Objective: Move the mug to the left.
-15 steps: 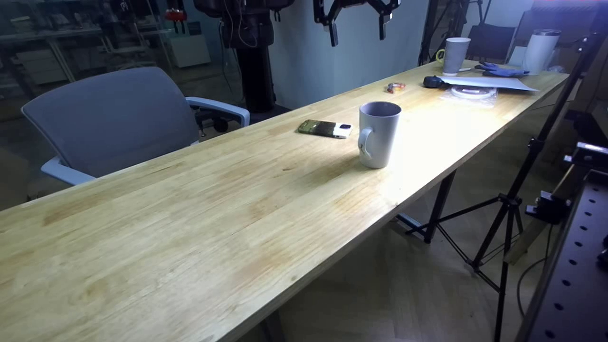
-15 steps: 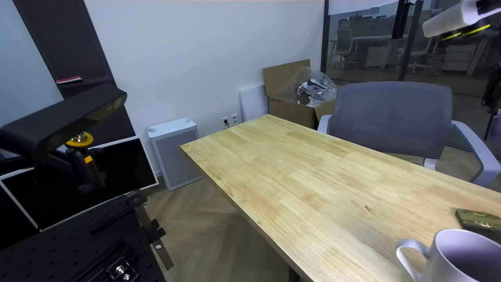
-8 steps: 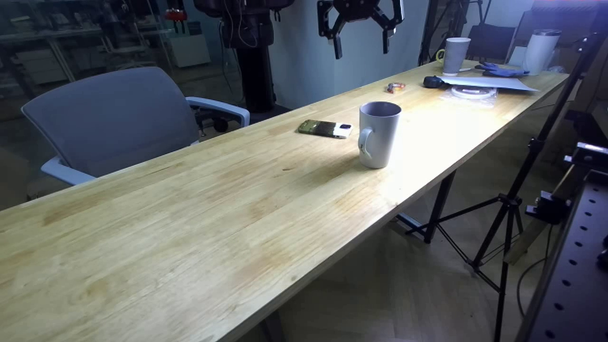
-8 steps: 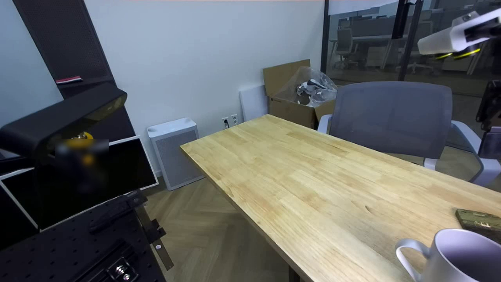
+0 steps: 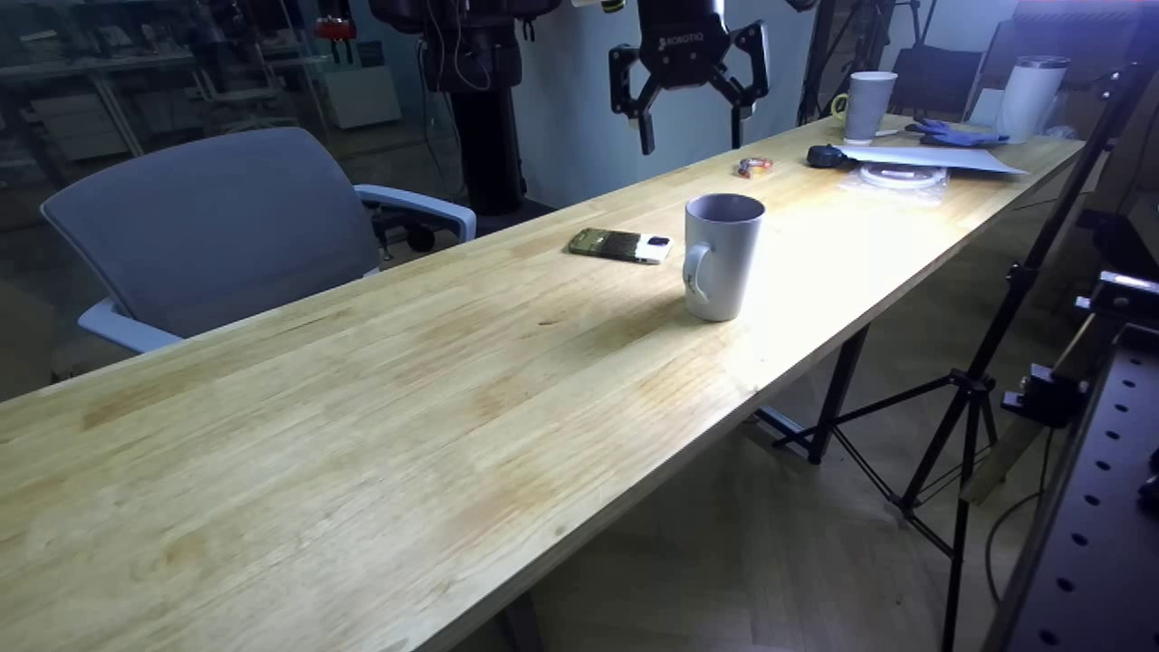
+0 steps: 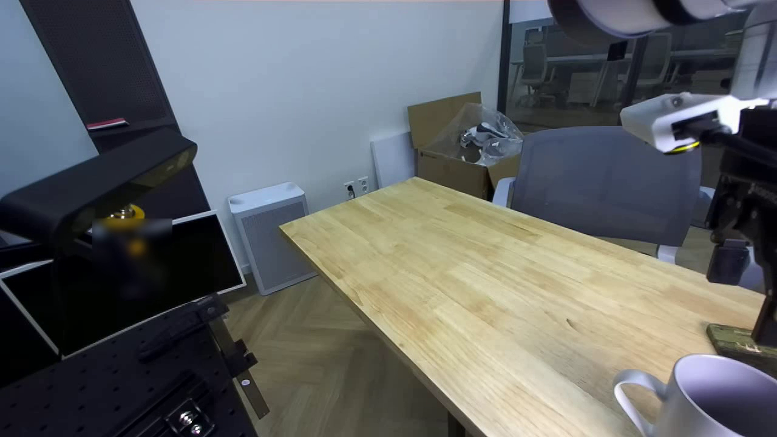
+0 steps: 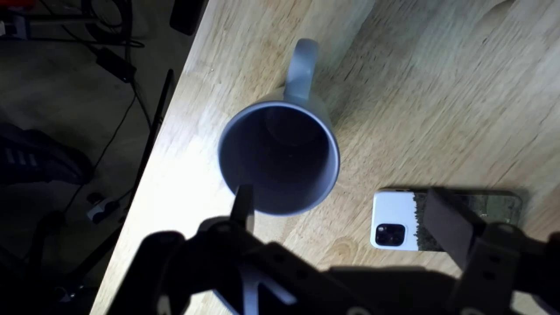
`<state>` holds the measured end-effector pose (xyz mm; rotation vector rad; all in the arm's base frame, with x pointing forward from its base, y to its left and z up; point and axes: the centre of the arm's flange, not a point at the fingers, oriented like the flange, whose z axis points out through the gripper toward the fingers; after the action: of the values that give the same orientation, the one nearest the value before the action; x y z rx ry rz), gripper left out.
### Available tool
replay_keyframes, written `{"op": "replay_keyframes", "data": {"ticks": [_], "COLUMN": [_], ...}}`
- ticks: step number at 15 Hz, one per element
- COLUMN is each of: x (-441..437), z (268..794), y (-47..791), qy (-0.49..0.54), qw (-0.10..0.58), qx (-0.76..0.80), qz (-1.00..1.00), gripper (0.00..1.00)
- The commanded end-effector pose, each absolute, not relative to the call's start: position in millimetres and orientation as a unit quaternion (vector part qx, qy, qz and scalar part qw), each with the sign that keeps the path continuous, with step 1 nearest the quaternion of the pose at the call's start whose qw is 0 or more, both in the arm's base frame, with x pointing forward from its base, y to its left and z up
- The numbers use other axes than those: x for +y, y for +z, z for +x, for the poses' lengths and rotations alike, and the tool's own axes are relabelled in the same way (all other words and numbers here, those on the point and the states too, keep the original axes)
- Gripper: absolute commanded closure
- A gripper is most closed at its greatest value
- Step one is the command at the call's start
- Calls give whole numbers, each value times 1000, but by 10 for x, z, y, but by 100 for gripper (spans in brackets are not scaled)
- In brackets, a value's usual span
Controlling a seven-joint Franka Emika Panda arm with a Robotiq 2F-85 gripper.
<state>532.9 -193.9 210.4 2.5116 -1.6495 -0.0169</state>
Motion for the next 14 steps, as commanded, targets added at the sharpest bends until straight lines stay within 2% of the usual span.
{"op": "replay_keyframes", "data": {"ticks": [1,14], "x": [-1924,-1975], "z": [5309,5389], "y": [2060,1920], "qy": [-7,-23], "qw": [68,71], "qx": [-546,-539], "qz": [835,839], "gripper": [0,0]}}
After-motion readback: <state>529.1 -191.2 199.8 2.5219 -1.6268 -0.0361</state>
